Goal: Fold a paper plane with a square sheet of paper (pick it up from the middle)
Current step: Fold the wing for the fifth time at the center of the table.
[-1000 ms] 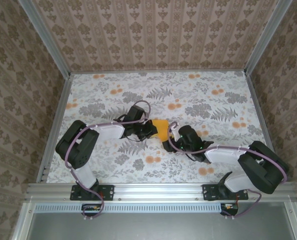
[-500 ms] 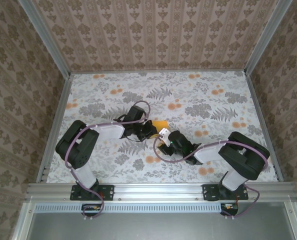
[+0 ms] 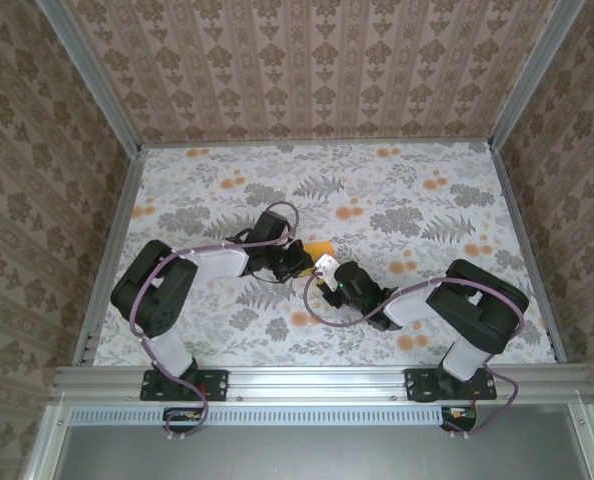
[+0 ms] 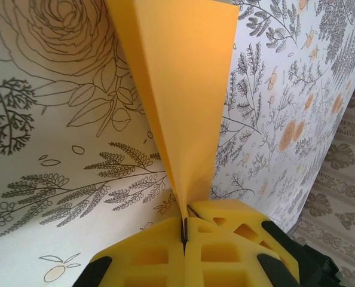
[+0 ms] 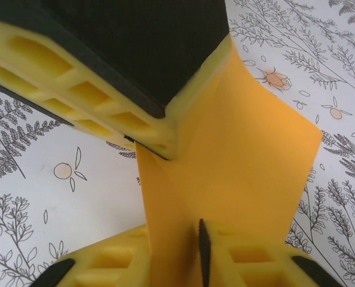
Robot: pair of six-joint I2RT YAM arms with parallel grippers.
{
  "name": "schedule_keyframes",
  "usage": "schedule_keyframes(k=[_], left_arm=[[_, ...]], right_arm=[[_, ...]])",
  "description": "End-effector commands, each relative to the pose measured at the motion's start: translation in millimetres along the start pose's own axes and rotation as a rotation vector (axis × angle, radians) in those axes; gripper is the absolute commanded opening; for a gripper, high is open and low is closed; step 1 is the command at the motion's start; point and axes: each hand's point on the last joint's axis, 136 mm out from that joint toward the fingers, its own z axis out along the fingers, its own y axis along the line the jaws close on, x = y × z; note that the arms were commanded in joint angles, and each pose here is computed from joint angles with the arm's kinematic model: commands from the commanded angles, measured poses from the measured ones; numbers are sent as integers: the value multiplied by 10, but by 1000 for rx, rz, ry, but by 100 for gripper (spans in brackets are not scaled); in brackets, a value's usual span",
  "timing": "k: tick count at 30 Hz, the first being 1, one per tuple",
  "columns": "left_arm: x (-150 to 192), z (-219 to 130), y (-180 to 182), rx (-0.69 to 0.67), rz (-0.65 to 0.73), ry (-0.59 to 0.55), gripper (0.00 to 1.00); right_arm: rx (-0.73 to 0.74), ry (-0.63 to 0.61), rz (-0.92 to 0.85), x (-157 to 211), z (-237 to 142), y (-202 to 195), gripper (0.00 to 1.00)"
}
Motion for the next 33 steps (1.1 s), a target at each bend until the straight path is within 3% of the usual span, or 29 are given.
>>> schedule_keyframes(k=[1,7,13,23,33], left_arm=[[-86,-126,-110,17,-1,-21,10],[-280,-440,-51,-9,7,-106,39],[-373,-675,121,-61,1,-187,50],[-214,-593,94,8,105,-175,50],[-85,-404,-59,58,200,-146,36]], right_arm=[[-17,-34,13,-92,0,40,19],[-89,-50,94,-134,-17,131,7],[-174,-52,234,-193,-16,176,3],[-309,-37,556,-270,-21,131,0],[-380,-35,795,-264,-50,27,0]])
